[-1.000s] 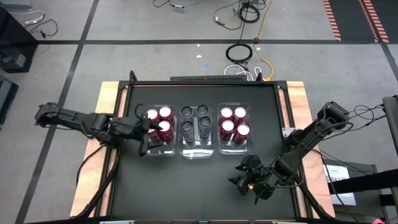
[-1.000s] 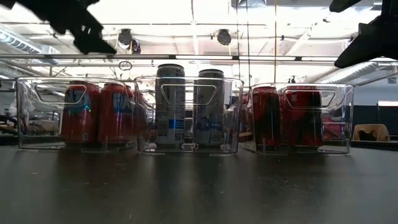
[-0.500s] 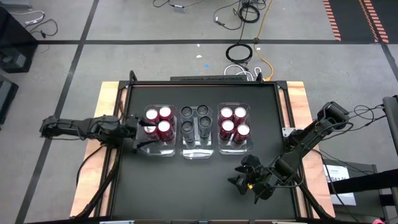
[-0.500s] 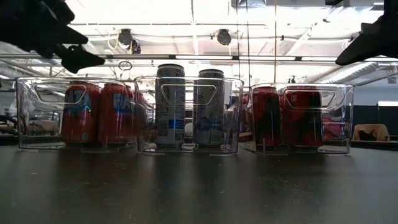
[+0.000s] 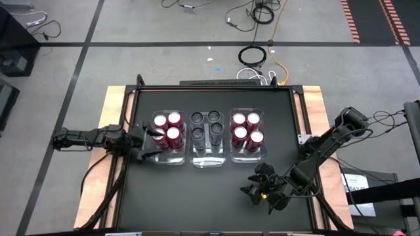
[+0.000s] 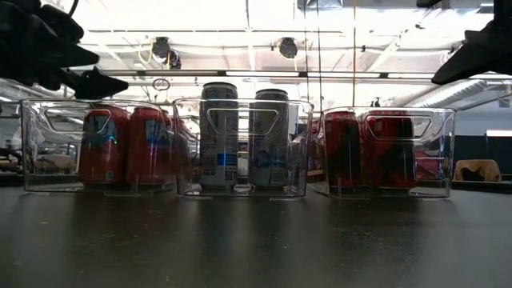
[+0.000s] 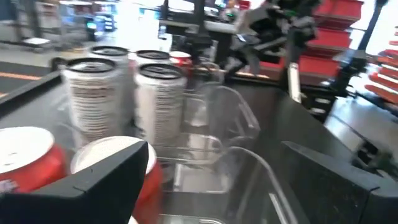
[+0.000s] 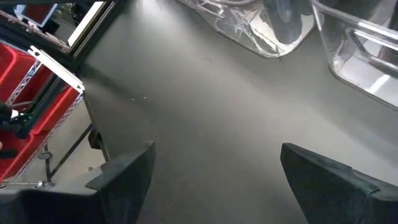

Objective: Sort soda cans
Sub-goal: Return to Home Position

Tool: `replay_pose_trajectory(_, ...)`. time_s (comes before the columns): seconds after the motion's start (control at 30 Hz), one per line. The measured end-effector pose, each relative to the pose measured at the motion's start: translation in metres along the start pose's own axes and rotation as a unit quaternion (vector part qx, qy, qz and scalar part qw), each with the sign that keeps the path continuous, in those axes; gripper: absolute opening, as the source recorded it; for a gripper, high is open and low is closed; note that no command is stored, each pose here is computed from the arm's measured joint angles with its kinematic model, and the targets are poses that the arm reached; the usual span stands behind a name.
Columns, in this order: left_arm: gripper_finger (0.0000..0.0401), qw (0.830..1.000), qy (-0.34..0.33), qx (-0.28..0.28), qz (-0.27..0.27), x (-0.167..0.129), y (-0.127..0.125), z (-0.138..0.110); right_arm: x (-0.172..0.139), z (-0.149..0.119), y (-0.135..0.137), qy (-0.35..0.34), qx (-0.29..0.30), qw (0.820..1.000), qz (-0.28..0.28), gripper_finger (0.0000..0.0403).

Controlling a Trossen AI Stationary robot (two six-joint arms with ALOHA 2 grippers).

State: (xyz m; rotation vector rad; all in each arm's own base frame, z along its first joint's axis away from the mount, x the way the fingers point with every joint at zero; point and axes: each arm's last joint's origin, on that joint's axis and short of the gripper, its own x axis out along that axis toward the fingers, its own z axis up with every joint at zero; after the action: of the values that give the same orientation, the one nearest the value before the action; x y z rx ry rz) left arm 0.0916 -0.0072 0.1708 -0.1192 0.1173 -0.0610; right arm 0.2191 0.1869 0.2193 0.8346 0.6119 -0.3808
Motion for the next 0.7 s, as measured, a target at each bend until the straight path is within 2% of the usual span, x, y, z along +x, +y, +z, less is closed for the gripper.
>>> replay_pose_trajectory(0.17,0.0371,1.0,0.002,0.023,-0.012,0.0001,-0.0007,-0.0004,-0.0001,0.0001,0.0001,-0.001,0.001,1.0,0.0,0.0338)
replay_pose_trajectory(0.4,0.0371,0.998,-0.006,0.028,0.061,0.0002,0.0035,0.0004,-0.0001,0.0001,-0.0002,-0.001,-0.001,1.0,-0.001,0.0338)
replay_pose_trajectory(0.7,0.0371,0.997,-0.007,0.028,0.065,0.0002,0.0038,0.0005,-0.0001,0.0001,-0.0002,-0.001,-0.002,1.0,-0.001,0.0338)
